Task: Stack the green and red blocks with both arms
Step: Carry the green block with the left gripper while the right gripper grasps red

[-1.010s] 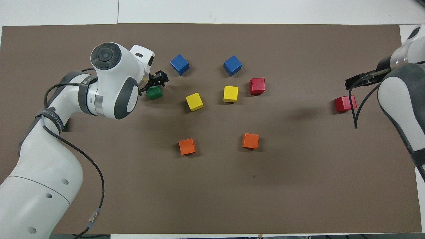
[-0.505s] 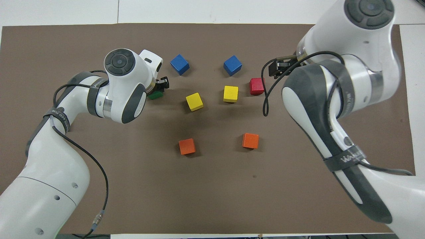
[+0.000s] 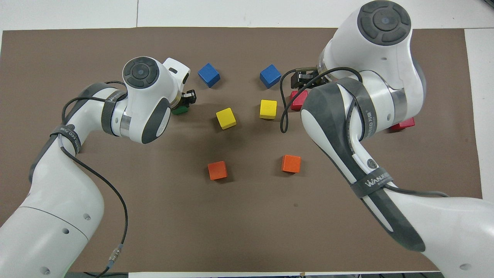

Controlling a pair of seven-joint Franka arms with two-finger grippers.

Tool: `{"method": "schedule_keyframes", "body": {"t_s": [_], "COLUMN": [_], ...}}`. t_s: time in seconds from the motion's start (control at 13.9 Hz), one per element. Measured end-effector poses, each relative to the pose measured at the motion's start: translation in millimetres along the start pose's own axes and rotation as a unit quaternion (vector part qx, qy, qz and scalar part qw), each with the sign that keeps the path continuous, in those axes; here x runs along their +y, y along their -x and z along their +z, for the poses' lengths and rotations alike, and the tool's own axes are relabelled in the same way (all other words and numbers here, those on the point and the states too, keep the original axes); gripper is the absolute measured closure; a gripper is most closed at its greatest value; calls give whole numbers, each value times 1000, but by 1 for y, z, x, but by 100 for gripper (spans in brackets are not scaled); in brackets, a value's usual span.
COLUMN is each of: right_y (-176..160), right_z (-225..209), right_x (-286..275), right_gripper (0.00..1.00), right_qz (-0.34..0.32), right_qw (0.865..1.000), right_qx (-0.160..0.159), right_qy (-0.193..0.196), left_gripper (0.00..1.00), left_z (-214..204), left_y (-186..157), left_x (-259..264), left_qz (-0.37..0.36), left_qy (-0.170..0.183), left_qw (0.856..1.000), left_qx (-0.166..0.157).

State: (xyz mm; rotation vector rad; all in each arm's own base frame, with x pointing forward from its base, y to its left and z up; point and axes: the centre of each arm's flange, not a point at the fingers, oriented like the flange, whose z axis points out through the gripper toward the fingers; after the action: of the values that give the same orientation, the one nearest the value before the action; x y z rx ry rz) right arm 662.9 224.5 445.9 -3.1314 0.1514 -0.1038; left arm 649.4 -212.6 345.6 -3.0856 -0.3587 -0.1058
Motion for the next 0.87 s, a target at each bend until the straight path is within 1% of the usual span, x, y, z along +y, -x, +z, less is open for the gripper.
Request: {"method": "schedule_keyframes", "body": {"t_s": [0.07, 0.14, 0.36, 0.43, 0.58, 0.72, 0.87], "right_y": [-1, -3, -9, -10, -11, -9, -6], "right_z": [7, 13, 22, 26, 37, 57, 80], "right_x": [-1, -2, -4, -5, -6, -6, -2], "right_gripper": [10, 10, 10, 8, 10, 10, 10], "right_qz": [3, 4, 6, 8, 11, 10, 10], "right_qw": [1000, 1000, 1000, 1000, 1000, 1000, 1000], "right_qx": [-2, -1, 13, 14, 16, 20, 20], "right_qy": [0, -1, -9, -10, -12, -15, -13], "left_gripper": [45, 45, 45, 45, 45, 45, 45], "left_z": [-15, -31, -69, -76, -77, -68, -60], "left_y": [-9, -17, -40, -47, -55, -54, -50], "left_x": [-17, -40, -131, -164, -226, -282, -319], "left_qz": [1, 10, 70, 94, 133, 165, 181], "left_qy": [2, 4, 1, 1, 3, 7, 10], "left_qw": [1000, 1000, 997, 995, 990, 985, 981], "left_qx": [-2, -10, -32, -37, -45, -57, -63]}}
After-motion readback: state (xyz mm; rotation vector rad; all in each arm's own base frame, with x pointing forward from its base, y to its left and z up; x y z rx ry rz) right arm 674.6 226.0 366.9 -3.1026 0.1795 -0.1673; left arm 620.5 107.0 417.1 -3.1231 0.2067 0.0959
